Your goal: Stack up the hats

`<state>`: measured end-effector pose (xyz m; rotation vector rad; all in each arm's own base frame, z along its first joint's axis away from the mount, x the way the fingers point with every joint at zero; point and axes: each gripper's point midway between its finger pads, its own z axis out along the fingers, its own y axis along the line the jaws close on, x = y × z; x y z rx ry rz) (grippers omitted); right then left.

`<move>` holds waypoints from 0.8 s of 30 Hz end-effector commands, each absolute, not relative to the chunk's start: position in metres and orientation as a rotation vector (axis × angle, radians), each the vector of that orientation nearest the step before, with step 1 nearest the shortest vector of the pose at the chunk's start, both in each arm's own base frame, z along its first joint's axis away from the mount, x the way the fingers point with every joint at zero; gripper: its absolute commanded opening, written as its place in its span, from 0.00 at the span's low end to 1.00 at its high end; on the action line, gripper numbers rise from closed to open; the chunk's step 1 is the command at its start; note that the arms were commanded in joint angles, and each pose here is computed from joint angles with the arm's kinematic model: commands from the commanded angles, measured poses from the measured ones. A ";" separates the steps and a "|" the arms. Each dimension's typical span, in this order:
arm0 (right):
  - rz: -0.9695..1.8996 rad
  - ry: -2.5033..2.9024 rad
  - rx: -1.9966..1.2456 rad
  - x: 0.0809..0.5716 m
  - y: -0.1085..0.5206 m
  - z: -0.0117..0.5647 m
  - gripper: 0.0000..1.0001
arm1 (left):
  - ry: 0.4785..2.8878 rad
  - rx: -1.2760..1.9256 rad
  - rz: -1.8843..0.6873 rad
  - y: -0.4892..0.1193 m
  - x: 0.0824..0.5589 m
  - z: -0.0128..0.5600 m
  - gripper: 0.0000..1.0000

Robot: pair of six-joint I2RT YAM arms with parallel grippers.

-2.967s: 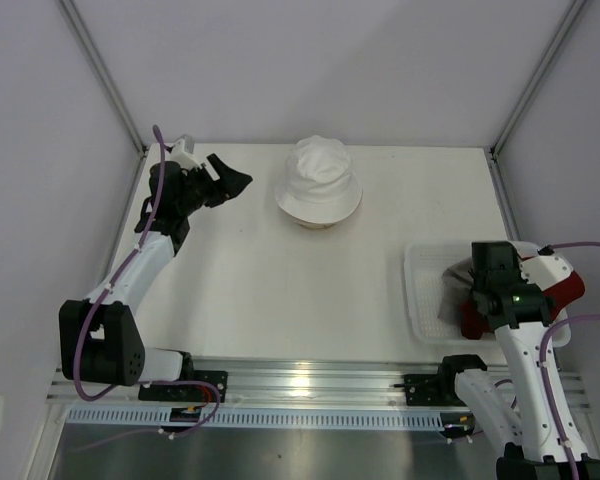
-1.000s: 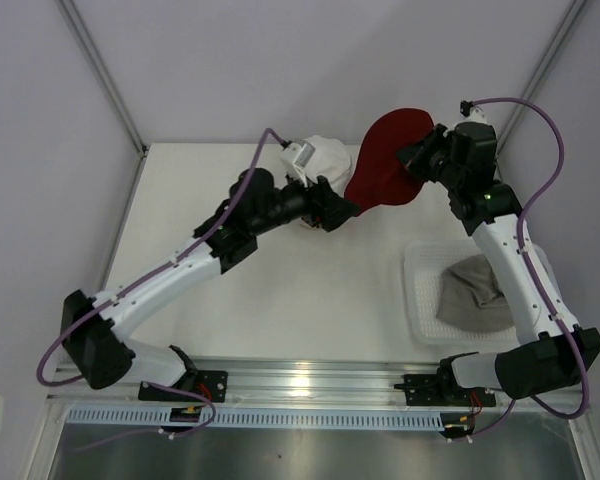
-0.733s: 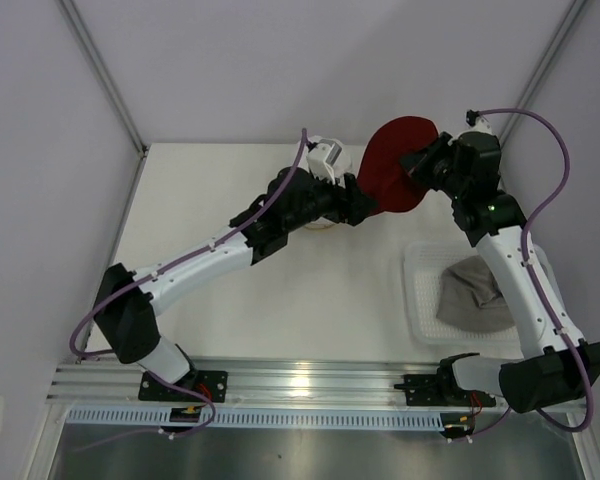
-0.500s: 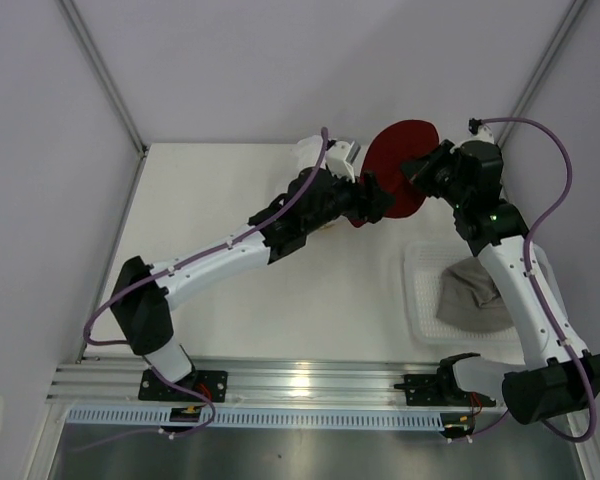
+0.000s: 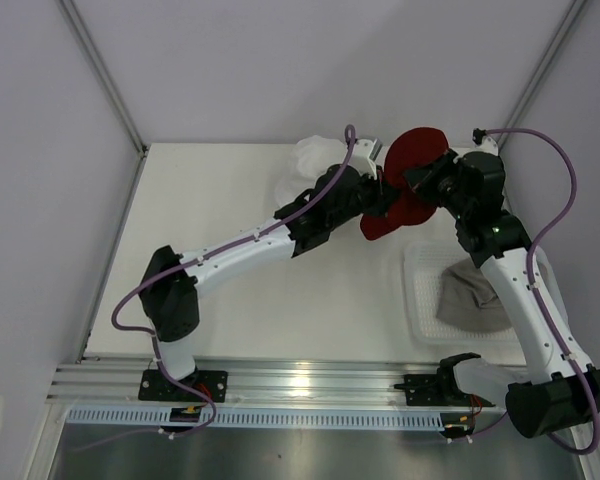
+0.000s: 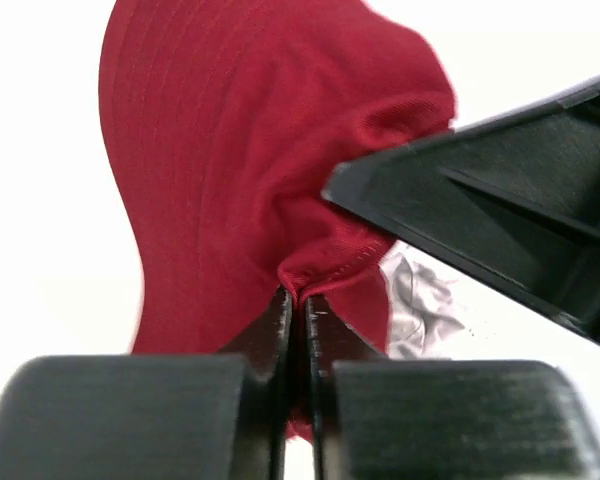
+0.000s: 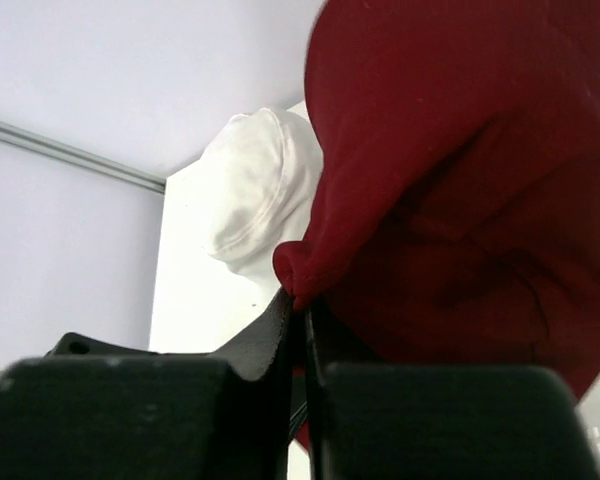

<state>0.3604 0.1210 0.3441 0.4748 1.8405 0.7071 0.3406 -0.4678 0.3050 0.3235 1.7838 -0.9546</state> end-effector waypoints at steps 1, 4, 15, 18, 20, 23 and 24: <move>0.699 1.750 0.402 0.356 0.118 0.374 0.08 | 1.737 0.322 -0.954 -0.464 0.344 0.334 0.01; 0.683 1.760 0.326 0.354 0.121 0.378 0.49 | 1.705 0.371 -1.031 -0.460 0.335 0.358 0.01; 0.324 1.607 0.512 0.318 0.020 0.405 0.99 | 1.718 0.172 -1.408 -0.422 0.346 0.408 0.01; 0.326 1.609 0.541 0.312 0.012 0.389 0.99 | 1.663 0.121 -1.434 -0.410 0.350 0.434 0.01; 0.334 1.611 0.538 0.314 0.013 0.376 0.99 | 1.626 0.104 -1.439 -0.401 0.351 0.453 0.01; 0.385 1.535 0.442 0.322 0.022 0.379 0.99 | 1.600 0.141 -1.472 -0.392 0.344 0.476 0.01; 0.418 1.561 0.385 0.328 0.031 0.360 0.99 | 1.602 0.159 -1.480 -0.391 0.339 0.477 0.01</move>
